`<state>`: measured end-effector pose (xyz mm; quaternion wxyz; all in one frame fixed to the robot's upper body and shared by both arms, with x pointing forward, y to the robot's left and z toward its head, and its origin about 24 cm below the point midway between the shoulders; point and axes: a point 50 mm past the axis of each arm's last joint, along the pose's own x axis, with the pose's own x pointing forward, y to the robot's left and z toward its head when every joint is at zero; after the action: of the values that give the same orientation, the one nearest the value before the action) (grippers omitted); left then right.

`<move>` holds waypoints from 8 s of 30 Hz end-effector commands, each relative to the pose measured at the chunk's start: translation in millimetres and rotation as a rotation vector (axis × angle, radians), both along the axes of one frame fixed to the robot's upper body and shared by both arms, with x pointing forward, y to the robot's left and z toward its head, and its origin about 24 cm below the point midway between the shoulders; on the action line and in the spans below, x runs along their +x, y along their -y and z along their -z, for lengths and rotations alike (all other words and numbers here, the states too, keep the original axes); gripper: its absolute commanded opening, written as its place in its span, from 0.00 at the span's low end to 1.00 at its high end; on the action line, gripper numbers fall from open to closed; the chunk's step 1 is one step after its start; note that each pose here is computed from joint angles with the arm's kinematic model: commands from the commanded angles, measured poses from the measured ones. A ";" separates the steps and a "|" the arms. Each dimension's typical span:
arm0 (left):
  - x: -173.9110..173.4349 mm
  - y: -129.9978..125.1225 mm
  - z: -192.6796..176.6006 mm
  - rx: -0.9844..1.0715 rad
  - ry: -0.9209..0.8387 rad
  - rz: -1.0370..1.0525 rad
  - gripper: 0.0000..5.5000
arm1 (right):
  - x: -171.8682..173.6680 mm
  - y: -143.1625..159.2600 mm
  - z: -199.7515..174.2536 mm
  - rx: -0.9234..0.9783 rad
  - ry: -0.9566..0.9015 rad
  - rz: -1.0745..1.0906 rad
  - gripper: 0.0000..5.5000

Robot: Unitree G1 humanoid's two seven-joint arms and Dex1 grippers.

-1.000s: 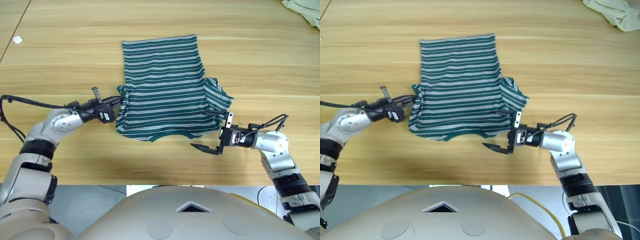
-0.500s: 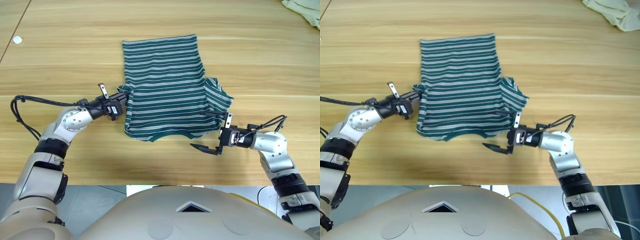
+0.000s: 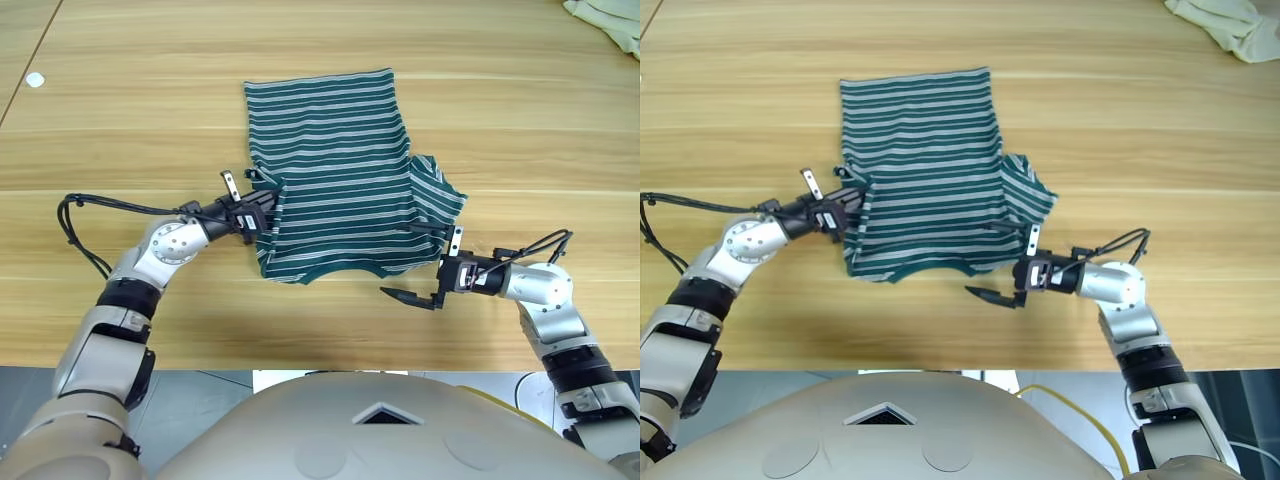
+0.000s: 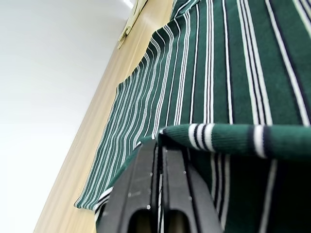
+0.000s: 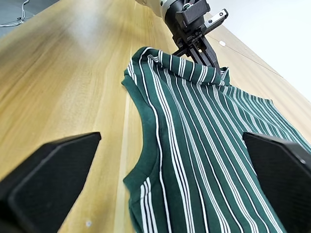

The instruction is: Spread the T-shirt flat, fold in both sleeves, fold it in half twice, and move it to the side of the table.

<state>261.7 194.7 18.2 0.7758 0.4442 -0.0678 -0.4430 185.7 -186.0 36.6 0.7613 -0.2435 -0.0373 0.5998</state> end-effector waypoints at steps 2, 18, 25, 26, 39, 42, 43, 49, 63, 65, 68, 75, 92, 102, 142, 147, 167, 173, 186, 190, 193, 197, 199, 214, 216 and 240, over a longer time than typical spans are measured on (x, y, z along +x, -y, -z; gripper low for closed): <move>-5.5 -0.2 10.7 0.024 -0.095 0.004 0.00 | 1.9 -3.4 -3.1 0.002 0.028 -0.015 0.98; -5.7 1.7 11.8 0.020 -0.115 0.021 0.45 | 56.1 30.8 -47.8 0.086 0.283 0.394 0.98; -1.5 6.9 10.8 0.005 -0.069 0.007 0.63 | 73.4 82.1 -43.0 -0.508 0.525 0.600 0.98; -1.1 7.7 10.9 0.005 -0.065 0.007 0.65 | 69.4 85.8 -37.9 -0.586 0.519 0.577 0.98; 5.6 14.8 12.4 -0.001 -0.032 -0.002 0.96 | 54.1 85.8 11.7 -0.860 0.356 0.385 0.98; 6.6 15.0 12.5 -0.002 -0.027 -0.004 0.97 | 58.8 84.0 19.9 -0.870 0.348 0.387 0.98; 6.7 14.8 12.5 -0.002 -0.025 -0.005 0.97 | 60.1 82.6 21.4 -0.865 0.345 0.386 0.98; 6.0 13.5 12.8 -0.001 -0.019 -0.006 0.97 | 62.3 80.4 29.5 -0.841 0.327 0.382 0.98; 4.0 10.1 12.1 -0.001 -0.016 -0.009 0.98 | 58.3 75.1 31.6 -0.778 0.311 0.358 0.51; 4.2 10.3 12.0 -0.001 -0.016 -0.009 0.98 | 58.2 75.2 31.8 -0.778 0.310 0.359 0.44; 4.4 10.5 12.1 -0.001 -0.016 -0.009 0.98 | 59.1 76.1 32.2 -0.778 0.310 0.367 0.33; 5.0 10.9 12.4 -0.002 -0.015 -0.013 0.98 | 62.4 78.9 32.9 -0.778 0.312 0.392 0.12; 5.2 12.9 12.6 -0.007 -0.011 -0.009 0.98 | 77.7 53.7 -10.9 -0.485 0.499 0.477 0.00; 5.4 13.8 12.5 -0.006 -0.010 -0.008 0.98 | 70.4 25.5 -15.3 -0.385 0.497 0.397 0.00; 0.9 12.9 14.9 -0.008 -0.021 -0.008 0.98 | 90.4 -47.8 16.5 -0.311 0.322 0.477 0.00; 1.4 14.6 14.8 -0.010 -0.021 -0.004 0.98 | 87.3 -52.6 21.1 -0.310 0.317 0.448 0.00; 2.9 18.4 13.3 -0.029 -0.015 0.000 0.98 | 78.3 -68.5 -11.9 0.024 0.313 0.362 0.39; 3.4 18.6 6.5 -0.078 -0.005 0.008 0.98 | 84.7 -53.0 -38.1 0.140 0.345 0.416 0.58; -0.1 -43.6 -98.0 -0.342 0.263 -0.004 0.98 | 61.3 63.9 -55.1 -0.347 0.456 0.482 0.87; -44.8 -56.2 -71.6 -0.079 0.000 0.187 0.98 | 34.5 83.3 -36.4 -0.555 0.324 0.350 0.87; -62.6 -69.0 -59.0 0.056 -0.171 0.234 0.98 | 12.6 85.9 -27.4 -0.598 0.219 0.251 0.87; -79.2 -65.3 -43.7 0.111 -0.275 0.304 0.98 | -3.9 79.8 -18.5 -0.590 0.138 0.158 0.87; -80.5 -58.2 -36.3 0.113 -0.286 0.326 0.98 | -8.2 76.2 -12.9 -0.595 0.124 0.122 0.87; -70.5 -23.7 -4.7 0.128 -0.277 0.392 0.92 | -13.5 23.1 22.2 -0.493 0.056 -0.056 0.87; -68.9 -23.4 -3.5 0.145 -0.277 0.400 0.86 | -14.5 21.6 25.6 -0.498 0.046 -0.068 0.87; -68.0 -31.4 9.4 0.223 -0.323 0.399 0.18 | -3.1 22.3 36.3 -0.530 0.045 -0.021 0.22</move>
<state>197.1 222.0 15.4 0.6374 0.4227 -0.0102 -0.6441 193.0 -198.6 21.5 0.6872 -0.4373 0.0293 0.5793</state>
